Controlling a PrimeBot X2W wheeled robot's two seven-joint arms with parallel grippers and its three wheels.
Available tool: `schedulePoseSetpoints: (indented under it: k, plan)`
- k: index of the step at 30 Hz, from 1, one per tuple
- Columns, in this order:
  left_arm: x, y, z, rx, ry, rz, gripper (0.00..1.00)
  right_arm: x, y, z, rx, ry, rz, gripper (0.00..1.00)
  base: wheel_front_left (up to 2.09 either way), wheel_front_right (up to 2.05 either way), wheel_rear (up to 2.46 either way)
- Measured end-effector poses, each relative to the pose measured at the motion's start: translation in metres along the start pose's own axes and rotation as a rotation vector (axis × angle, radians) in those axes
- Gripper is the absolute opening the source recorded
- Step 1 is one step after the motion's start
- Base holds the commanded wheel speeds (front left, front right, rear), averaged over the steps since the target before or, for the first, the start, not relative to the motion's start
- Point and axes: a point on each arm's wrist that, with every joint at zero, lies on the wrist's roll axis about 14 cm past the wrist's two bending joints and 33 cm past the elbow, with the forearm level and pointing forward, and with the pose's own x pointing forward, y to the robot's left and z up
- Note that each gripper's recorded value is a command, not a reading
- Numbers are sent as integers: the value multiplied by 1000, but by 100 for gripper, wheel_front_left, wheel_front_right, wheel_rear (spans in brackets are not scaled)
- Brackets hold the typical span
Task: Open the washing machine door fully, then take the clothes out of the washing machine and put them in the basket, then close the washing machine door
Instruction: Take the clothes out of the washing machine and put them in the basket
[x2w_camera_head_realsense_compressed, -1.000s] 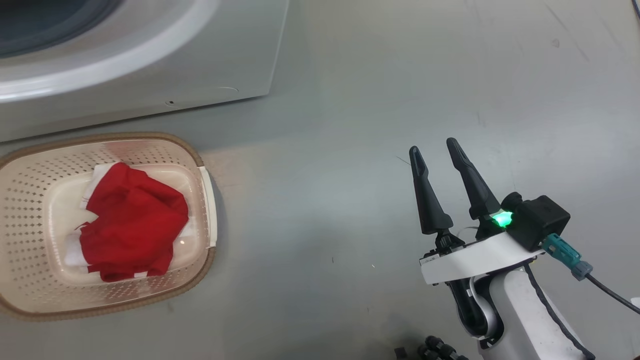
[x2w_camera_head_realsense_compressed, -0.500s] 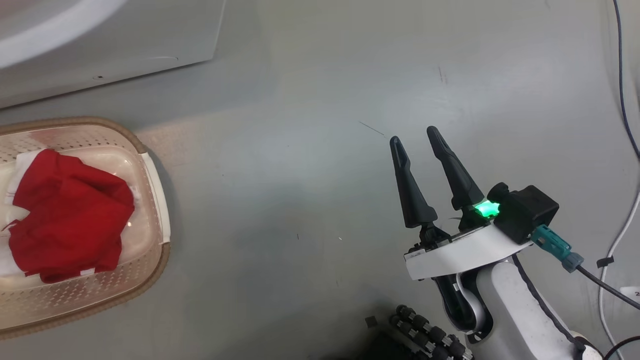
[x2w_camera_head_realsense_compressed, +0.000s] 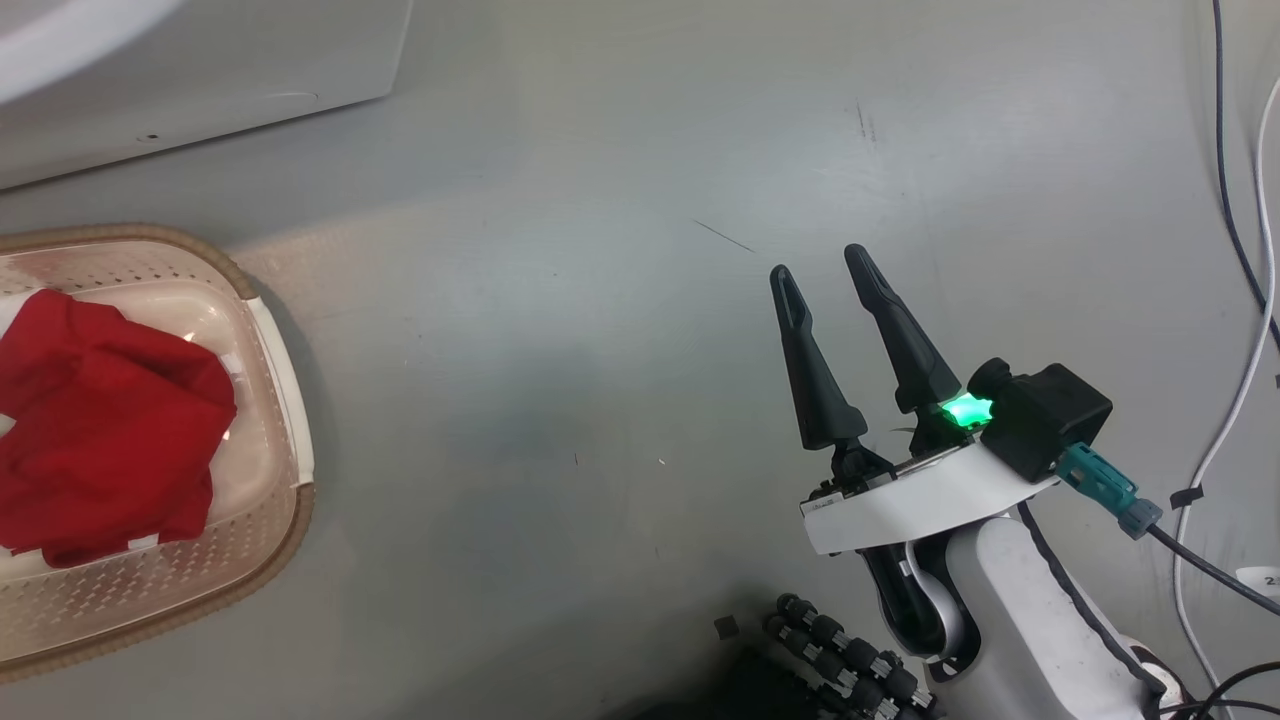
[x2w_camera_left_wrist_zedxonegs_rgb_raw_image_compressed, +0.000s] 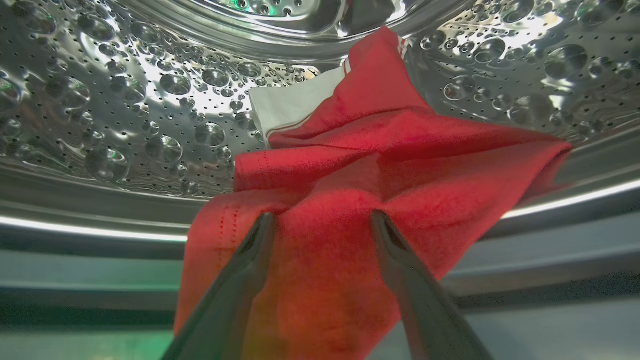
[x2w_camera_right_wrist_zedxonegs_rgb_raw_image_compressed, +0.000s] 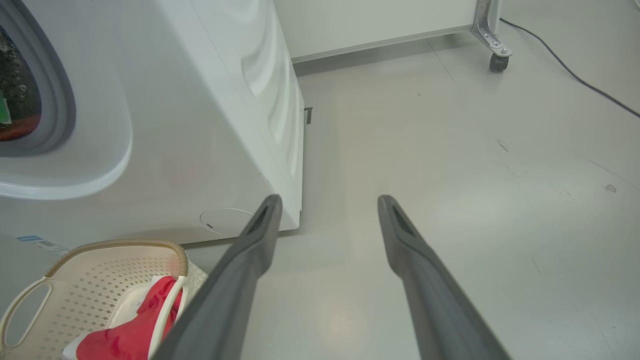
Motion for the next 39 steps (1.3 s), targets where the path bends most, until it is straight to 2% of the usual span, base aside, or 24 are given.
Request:
schedulePoseSetpoints:
  k: [4,5,6,7,24,39]
  plan:
    - [4,0,1,-7,15,2,100,2,0,-1,-3,2,-3,100,0,0,0]
    - [4,-1,0,-9,20,0,93,3,0,-1,-3,2,-2,100,0,0,0]
    - [5,-2,0,-13,21,-2,36,3,0,-1,-4,2,-1,100,0,0,0]
    - [6,-3,0,-16,23,-4,0,4,0,-1,-4,1,0,100,0,0,0]
    - [0,-12,3,-50,6,-30,0,13,4,9,-18,-30,14,100,0,0,0]
    - [-36,-31,30,-83,-142,-102,0,9,12,33,-40,-96,40,100,0,0,0]
